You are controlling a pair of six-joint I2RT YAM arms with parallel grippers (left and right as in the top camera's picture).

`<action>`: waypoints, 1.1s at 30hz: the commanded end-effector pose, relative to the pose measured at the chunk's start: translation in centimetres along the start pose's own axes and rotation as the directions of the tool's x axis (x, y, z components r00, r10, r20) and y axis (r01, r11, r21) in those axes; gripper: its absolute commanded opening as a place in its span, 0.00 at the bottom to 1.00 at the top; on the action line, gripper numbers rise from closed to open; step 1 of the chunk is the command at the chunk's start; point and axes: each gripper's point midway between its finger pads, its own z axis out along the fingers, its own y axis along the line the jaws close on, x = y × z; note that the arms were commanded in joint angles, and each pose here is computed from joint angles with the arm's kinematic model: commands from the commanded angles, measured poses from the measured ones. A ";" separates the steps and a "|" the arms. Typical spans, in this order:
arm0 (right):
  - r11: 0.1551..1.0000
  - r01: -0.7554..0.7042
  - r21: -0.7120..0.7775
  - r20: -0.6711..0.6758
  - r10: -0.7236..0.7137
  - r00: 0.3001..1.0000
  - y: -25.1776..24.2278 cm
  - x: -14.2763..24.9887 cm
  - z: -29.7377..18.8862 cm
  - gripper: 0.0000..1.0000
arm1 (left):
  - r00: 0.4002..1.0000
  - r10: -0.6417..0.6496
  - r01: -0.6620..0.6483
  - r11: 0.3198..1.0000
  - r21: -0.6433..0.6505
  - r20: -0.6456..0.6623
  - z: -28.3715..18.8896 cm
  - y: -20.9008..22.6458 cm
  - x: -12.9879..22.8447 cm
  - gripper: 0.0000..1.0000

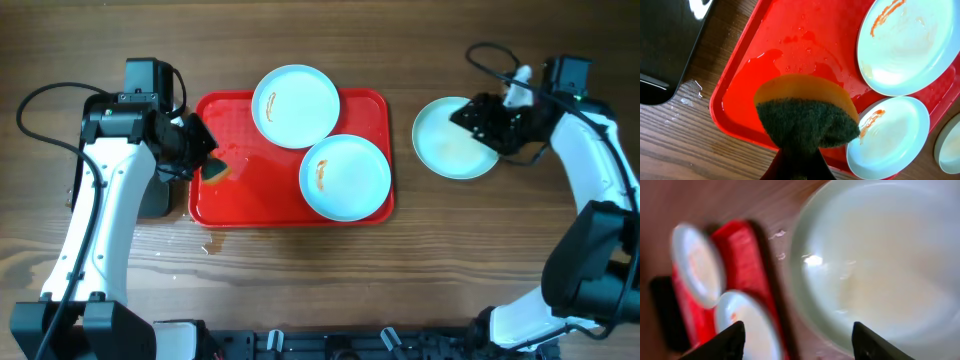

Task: Clean dirty plates on tray and stack at the side
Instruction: 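Lower the plate onto the table right of the tray and release, then reach the right gripper back to the rim of the upper-left plate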

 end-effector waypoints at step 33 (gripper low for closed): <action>0.820 0.459 0.342 -0.037 -0.476 0.879 15.9 0.3 21.7 0.57 | 1.000 0.013 -0.013 1.000 0.002 0.016 -0.2 0.0 -0.5 0.04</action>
